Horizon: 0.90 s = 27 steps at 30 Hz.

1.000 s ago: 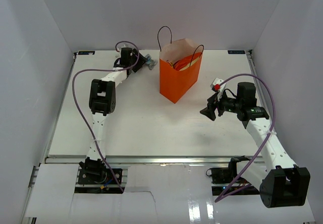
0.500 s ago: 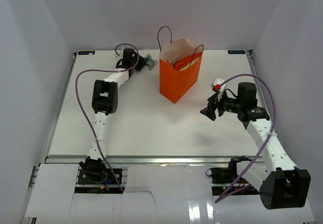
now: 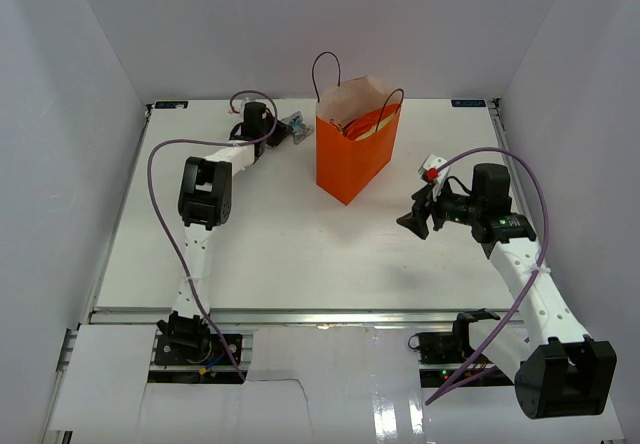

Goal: Place the snacks into the paper bag

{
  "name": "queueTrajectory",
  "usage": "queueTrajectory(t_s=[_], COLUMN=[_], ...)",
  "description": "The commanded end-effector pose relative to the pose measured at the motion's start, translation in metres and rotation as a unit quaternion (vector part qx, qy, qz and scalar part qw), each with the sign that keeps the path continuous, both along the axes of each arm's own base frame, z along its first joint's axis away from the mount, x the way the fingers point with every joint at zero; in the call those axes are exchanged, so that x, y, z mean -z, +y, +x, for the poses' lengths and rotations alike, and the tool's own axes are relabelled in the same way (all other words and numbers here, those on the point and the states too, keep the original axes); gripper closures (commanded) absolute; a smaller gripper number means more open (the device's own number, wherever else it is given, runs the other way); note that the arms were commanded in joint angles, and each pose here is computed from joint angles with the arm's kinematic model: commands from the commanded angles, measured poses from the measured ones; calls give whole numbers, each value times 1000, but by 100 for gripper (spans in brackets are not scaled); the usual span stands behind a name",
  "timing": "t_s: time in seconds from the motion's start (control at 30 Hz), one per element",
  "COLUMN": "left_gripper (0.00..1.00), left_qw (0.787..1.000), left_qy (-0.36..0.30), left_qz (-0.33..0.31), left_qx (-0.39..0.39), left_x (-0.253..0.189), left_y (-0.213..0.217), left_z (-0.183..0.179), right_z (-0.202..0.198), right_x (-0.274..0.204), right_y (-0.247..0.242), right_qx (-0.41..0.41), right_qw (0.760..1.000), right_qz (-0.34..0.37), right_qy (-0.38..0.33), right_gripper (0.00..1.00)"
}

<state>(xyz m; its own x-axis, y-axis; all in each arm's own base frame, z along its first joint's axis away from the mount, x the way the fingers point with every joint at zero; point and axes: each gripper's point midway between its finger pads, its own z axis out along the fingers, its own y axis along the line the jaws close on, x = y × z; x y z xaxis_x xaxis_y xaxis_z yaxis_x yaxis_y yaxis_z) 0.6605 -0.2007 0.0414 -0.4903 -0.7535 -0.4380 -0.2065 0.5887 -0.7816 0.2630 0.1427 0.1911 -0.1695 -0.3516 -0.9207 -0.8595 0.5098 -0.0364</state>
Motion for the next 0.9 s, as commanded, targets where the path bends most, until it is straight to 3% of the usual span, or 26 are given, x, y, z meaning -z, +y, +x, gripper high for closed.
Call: queueTrajectory(t_s=[0.0, 0.1, 0.3, 0.33, 0.53, 0.57, 0.67, 0.87], left_gripper=[94, 100, 100, 100, 100, 100, 100, 100], left_qw=[997, 994, 982, 974, 949, 939, 923, 904], left_qy=[-70, -101, -157, -190, -266, -295, -338, -380], left_qz=[21, 37, 100, 116, 166, 173, 185, 181], left_qx=[25, 34, 37, 35, 20, 18, 27, 74], left_x=[-81, -117, -183, -219, -300, -329, -367, -400], left_y=[7, 16, 40, 45, 65, 68, 61, 5], left_z=[-8, -24, -66, -78, -133, -148, -178, -216], right_z=[3, 3, 2, 2, 1, 1, 1, 1], right_x=[-11, -13, -15, -15, -18, -17, -19, -20], right_y=[-1, -1, -2, -2, -3, -3, -4, -6], right_qx=[0, 1, 1, 1, 2, 2, 3, 7], right_qw=[1000, 999, 999, 999, 999, 999, 999, 999], right_qz=[0, -1, 0, 0, 2, 2, 3, 3], right_qy=[-31, -35, -40, -40, -46, -46, -48, -52], right_gripper=[21, 21, 20, 21, 20, 20, 20, 20])
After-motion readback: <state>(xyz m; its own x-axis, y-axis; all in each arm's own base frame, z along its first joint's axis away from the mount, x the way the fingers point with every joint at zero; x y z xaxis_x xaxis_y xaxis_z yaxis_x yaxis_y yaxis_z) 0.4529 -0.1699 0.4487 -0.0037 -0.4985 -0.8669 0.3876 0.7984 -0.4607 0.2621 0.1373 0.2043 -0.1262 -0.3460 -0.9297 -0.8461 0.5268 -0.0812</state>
